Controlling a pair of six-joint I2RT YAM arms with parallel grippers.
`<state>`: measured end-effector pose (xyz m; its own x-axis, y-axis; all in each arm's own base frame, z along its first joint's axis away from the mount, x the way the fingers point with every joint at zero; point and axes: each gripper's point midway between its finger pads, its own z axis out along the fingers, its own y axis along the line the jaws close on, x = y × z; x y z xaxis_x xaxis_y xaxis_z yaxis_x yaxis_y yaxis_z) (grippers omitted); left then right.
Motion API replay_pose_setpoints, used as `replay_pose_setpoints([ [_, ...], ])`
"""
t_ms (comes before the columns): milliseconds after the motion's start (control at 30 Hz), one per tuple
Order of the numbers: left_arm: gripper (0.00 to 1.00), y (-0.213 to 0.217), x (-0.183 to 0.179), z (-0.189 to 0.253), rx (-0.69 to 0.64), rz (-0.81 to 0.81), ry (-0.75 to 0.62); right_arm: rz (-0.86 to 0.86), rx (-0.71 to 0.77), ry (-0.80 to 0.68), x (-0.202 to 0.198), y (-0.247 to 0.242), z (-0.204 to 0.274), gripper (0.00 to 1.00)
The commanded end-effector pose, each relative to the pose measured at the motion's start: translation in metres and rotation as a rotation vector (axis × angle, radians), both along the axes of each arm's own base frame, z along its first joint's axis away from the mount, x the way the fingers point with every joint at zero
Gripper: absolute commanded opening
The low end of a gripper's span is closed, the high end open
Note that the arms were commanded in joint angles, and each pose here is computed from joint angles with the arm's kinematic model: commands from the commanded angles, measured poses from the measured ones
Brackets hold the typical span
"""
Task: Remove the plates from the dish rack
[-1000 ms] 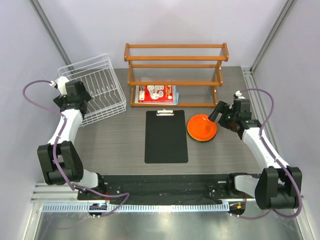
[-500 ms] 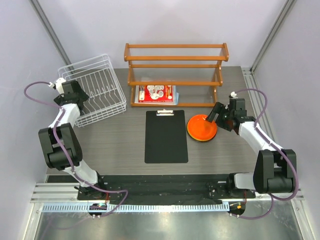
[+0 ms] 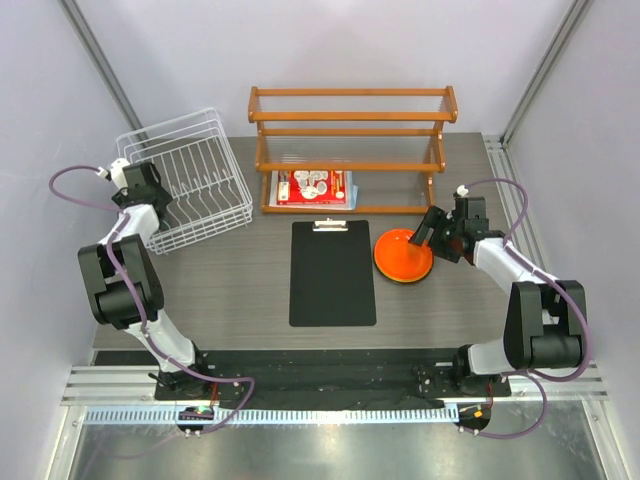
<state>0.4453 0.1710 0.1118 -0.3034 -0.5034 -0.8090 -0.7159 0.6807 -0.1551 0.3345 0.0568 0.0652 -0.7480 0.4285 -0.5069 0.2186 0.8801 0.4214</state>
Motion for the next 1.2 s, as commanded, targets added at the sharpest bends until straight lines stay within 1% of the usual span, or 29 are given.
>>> replay_pose_setpoints([
  [0,0.60,0.009,0.009,0.020,0.030,0.024,-0.079,0.018,0.003,-0.079,0.019,0.002,0.018,0.80],
  [100,0.53,0.009,0.007,0.020,0.030,0.030,-0.076,0.023,0.009,-0.077,0.018,0.004,0.018,0.80],
  [167,0.47,0.009,0.007,0.020,0.029,0.027,-0.077,0.020,0.008,-0.080,0.018,0.003,0.018,0.80],
  [233,0.44,0.008,0.007,0.018,0.026,0.026,-0.070,0.023,0.009,-0.082,0.017,0.004,0.019,0.80],
  [267,0.40,0.008,0.007,0.017,0.025,0.026,-0.069,0.022,0.010,-0.080,0.017,0.003,0.018,0.80],
  [333,0.34,0.010,0.005,0.017,0.034,0.032,-0.063,0.025,0.011,-0.080,0.017,0.004,0.018,0.80],
  [467,0.30,0.012,0.003,0.018,0.047,0.035,-0.051,0.026,0.012,-0.082,0.018,0.004,0.019,0.80],
  [500,0.27,0.012,0.003,0.017,0.051,0.036,-0.048,0.028,0.012,-0.083,0.018,0.005,0.019,0.80],
  [567,0.15,0.013,0.003,0.016,0.052,0.035,-0.038,0.029,0.011,-0.081,0.017,0.005,0.018,0.80],
  [600,0.08,0.013,0.003,0.014,0.050,0.034,-0.033,0.029,0.009,-0.081,0.017,0.004,0.018,0.80],
  [700,0.00,0.014,0.005,0.014,0.053,0.031,-0.030,0.027,0.011,-0.081,0.017,0.004,0.018,0.80],
  [933,0.00,0.007,0.010,0.032,0.049,-0.027,-0.045,0.031,0.015,-0.081,0.016,0.005,0.018,0.80],
  [1167,0.00,0.003,0.002,0.087,0.092,-0.057,-0.095,0.026,0.014,-0.108,0.015,0.004,0.028,0.80],
])
